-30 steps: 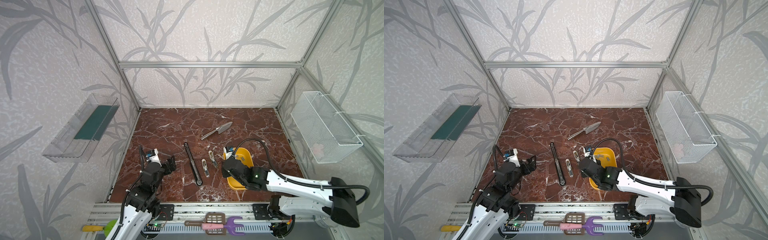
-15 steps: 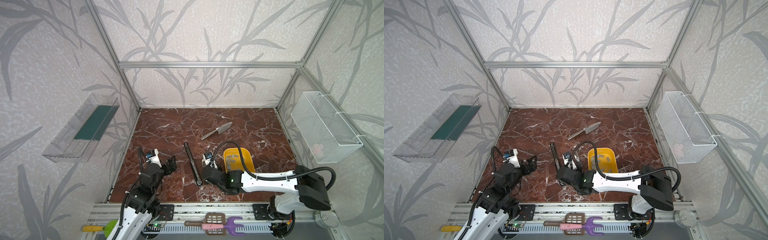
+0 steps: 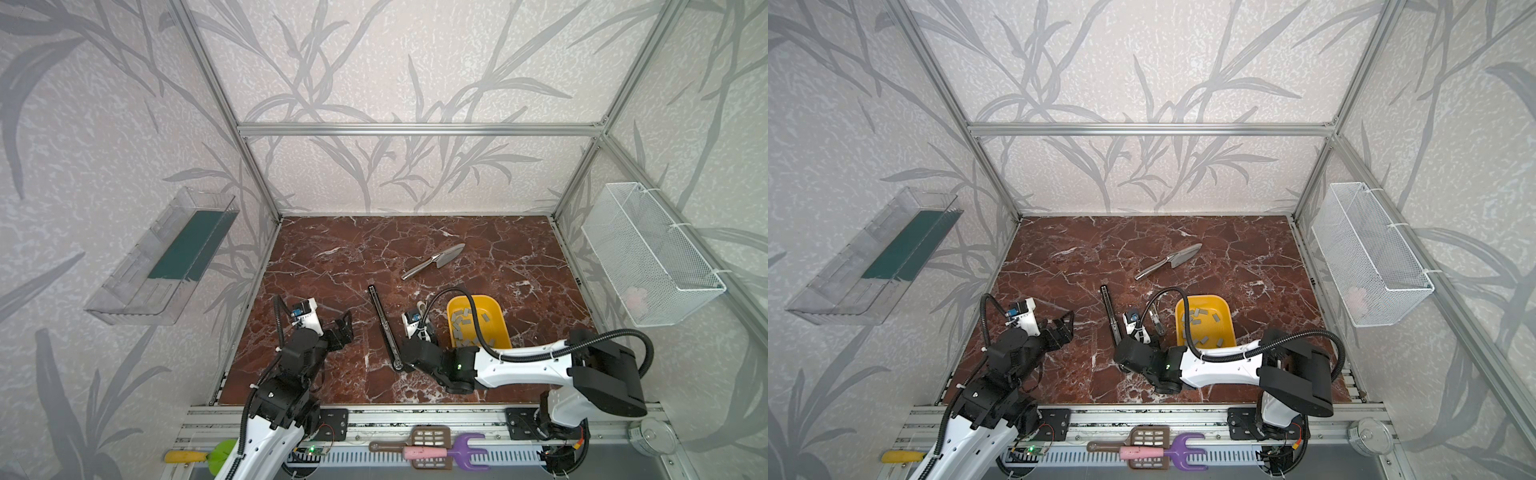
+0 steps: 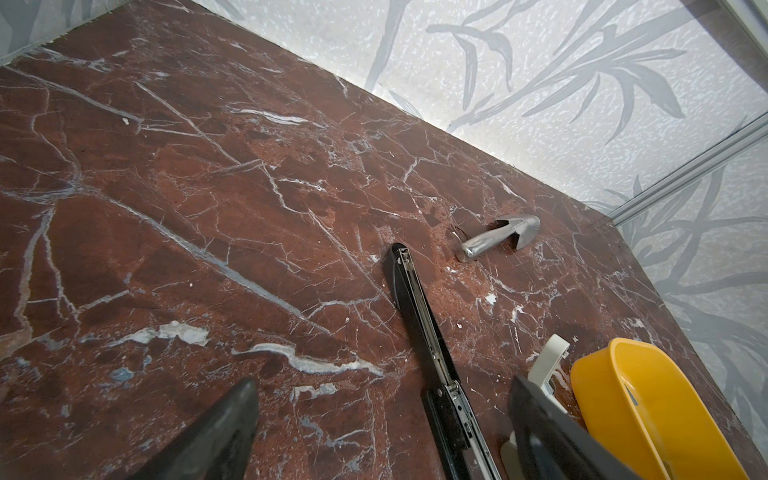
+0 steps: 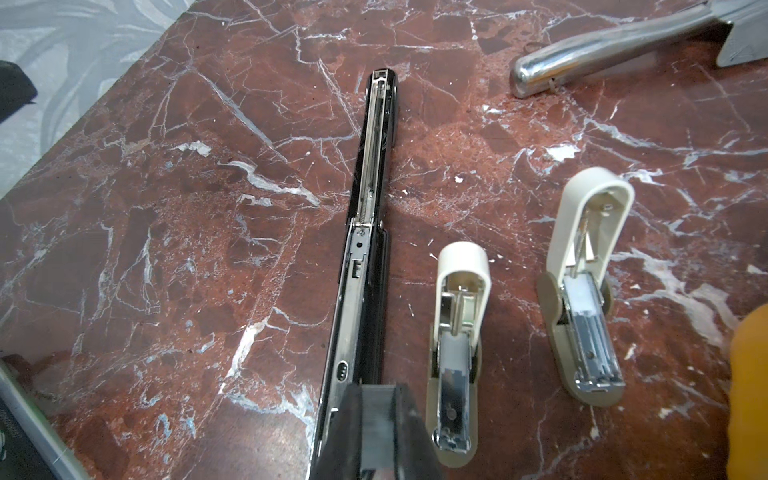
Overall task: Load the staples into the stapler
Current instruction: 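Lift the staple strip with the right gripper toward the opened black stapler, then align the held staple strip above the black stapler's open channel with the right gripper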
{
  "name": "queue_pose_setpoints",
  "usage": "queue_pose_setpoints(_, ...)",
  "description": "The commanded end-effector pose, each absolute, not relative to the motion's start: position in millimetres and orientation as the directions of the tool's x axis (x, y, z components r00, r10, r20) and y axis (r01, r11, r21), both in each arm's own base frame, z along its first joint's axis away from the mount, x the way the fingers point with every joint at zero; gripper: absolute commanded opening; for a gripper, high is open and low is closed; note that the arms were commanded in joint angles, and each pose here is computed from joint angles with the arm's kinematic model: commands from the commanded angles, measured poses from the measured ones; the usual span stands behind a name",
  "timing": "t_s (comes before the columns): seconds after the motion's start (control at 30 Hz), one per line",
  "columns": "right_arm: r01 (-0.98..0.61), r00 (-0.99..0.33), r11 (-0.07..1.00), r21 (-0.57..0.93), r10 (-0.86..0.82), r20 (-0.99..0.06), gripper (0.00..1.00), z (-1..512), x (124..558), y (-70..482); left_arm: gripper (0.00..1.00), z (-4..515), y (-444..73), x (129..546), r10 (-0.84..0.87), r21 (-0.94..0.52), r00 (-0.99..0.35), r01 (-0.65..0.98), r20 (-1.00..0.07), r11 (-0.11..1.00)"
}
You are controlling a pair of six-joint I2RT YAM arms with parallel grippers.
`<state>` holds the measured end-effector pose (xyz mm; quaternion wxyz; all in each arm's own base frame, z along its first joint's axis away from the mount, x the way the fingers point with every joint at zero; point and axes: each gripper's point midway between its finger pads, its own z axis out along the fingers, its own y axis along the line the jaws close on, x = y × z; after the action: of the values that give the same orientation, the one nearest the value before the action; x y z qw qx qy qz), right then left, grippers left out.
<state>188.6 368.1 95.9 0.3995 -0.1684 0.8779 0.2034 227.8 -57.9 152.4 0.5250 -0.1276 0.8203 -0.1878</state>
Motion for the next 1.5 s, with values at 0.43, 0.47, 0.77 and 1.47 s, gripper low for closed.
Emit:
queue_pose_setpoints(0.43,-0.489,-0.573,0.838,0.241,-0.101,-0.813,0.14,104.5,190.3,386.7,0.94,154.2,-57.0,228.0,-0.402,-0.437,-0.397,-0.003,-0.825,0.900)
queue_pose_setpoints(0.47,-0.483,-0.576,0.844,0.231,-0.108,-0.810,0.14,102.6,187.4,386.5,0.94,153.6,-56.6,227.7,-0.403,-0.437,-0.398,-0.005,-0.824,0.899)
queue_pose_setpoints(0.77,-0.474,-0.573,0.866,0.157,-0.168,-0.802,0.14,98.1,177.0,390.1,0.95,155.2,-58.2,226.2,-0.404,-0.443,-0.395,0.009,-0.825,0.897)
queue_pose_setpoints(1.47,-0.473,-0.537,0.874,0.109,-0.188,-0.822,0.16,92.7,185.8,385.8,0.95,155.2,-58.2,225.8,-0.404,-0.443,-0.394,0.011,-0.826,0.896)
